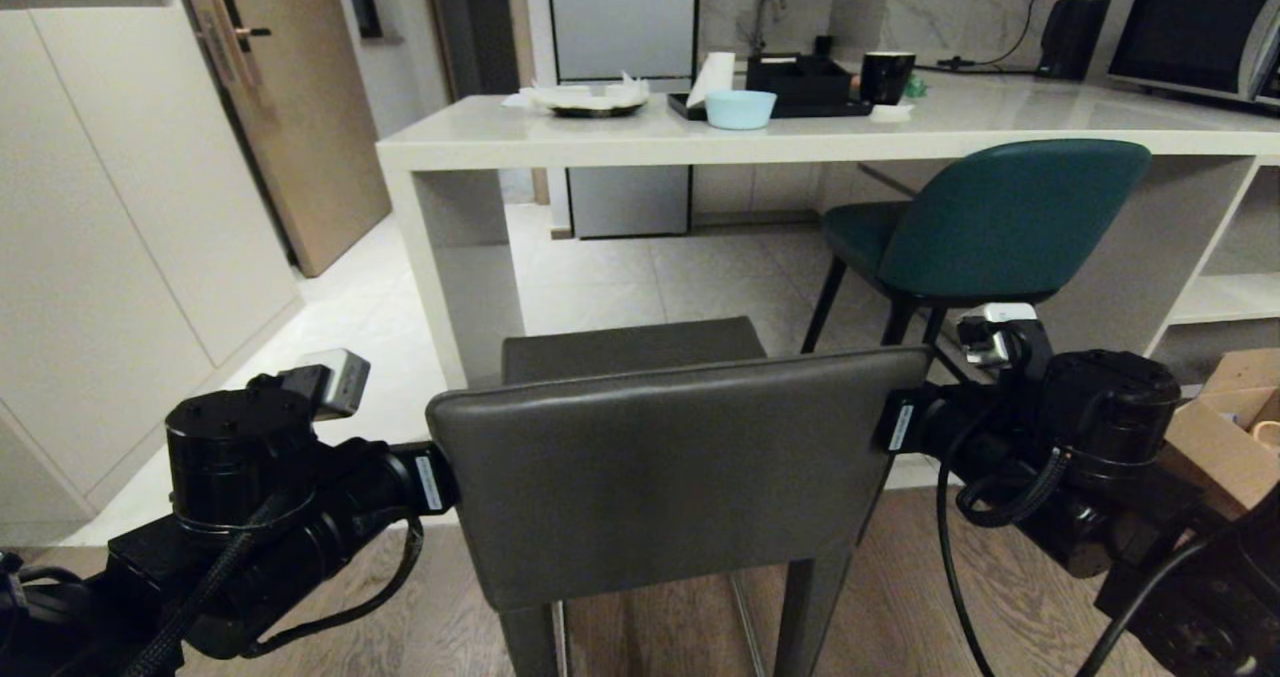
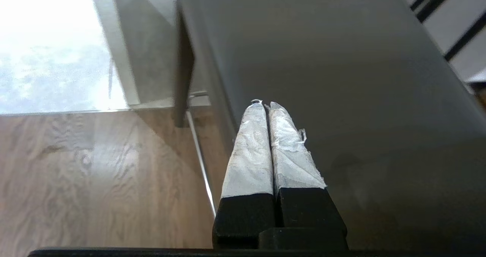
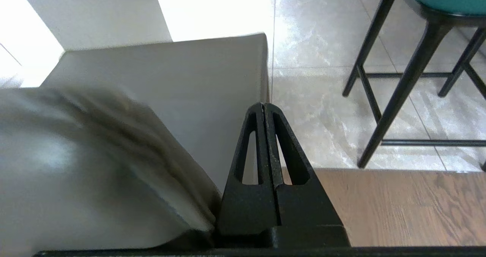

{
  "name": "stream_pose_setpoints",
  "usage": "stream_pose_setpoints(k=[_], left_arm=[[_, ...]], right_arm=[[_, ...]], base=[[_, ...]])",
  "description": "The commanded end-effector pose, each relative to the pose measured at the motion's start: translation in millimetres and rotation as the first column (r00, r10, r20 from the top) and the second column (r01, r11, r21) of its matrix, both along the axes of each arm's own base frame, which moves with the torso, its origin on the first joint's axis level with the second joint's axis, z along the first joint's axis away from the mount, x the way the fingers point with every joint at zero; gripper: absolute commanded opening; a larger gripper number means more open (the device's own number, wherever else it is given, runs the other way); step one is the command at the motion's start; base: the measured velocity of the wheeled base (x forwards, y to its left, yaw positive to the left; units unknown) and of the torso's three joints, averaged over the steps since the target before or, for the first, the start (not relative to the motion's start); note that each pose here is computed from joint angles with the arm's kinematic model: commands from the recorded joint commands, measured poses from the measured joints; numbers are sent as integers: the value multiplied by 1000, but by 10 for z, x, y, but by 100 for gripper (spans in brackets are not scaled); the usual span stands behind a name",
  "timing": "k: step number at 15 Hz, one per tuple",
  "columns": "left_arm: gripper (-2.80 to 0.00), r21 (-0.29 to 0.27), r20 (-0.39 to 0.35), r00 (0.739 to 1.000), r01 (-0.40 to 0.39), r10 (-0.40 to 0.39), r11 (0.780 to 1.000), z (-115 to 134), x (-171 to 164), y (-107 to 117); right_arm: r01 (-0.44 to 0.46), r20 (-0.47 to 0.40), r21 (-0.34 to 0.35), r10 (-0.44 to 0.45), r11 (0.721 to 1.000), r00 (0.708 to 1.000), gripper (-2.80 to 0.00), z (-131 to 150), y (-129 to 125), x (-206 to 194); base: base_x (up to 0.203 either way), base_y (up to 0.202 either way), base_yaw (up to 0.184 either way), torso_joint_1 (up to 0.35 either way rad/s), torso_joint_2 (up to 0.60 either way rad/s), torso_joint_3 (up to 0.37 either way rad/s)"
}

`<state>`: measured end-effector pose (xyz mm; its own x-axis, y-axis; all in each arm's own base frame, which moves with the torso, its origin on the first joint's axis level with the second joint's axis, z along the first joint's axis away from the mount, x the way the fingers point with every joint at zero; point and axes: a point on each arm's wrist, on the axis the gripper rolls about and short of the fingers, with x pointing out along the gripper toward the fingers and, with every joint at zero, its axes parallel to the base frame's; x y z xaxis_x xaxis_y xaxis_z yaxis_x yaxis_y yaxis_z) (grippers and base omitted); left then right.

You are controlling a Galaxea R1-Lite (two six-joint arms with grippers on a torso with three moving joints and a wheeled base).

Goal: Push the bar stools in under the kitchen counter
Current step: Push the gray chair back under the dining table

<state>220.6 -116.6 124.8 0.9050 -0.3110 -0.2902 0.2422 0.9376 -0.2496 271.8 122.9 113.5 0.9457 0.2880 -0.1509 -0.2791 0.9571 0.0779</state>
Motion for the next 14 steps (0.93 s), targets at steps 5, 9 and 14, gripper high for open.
stream_pose_setpoints(k=[5, 9, 14], left_arm=[[-280, 13, 0, 999, -40, 40, 999, -63, 298, -56], [-280, 65, 2, 999, -45, 45, 997, -138, 459, -87], [-280, 106, -7, 992, -125, 126, 986, -260, 665, -36]], right_arm=[[48, -6, -6, -48, 999, 999, -280, -4, -213, 54], [-13, -29, -11, 12, 1000, 1000, -280, -39, -134, -67], [-30, -63, -16, 29, 999, 998, -280, -130, -103, -69]], base=[[0, 0, 0, 0, 0, 0], [0, 0, 0, 0, 0, 0], [0, 0, 0, 0, 0, 0]])
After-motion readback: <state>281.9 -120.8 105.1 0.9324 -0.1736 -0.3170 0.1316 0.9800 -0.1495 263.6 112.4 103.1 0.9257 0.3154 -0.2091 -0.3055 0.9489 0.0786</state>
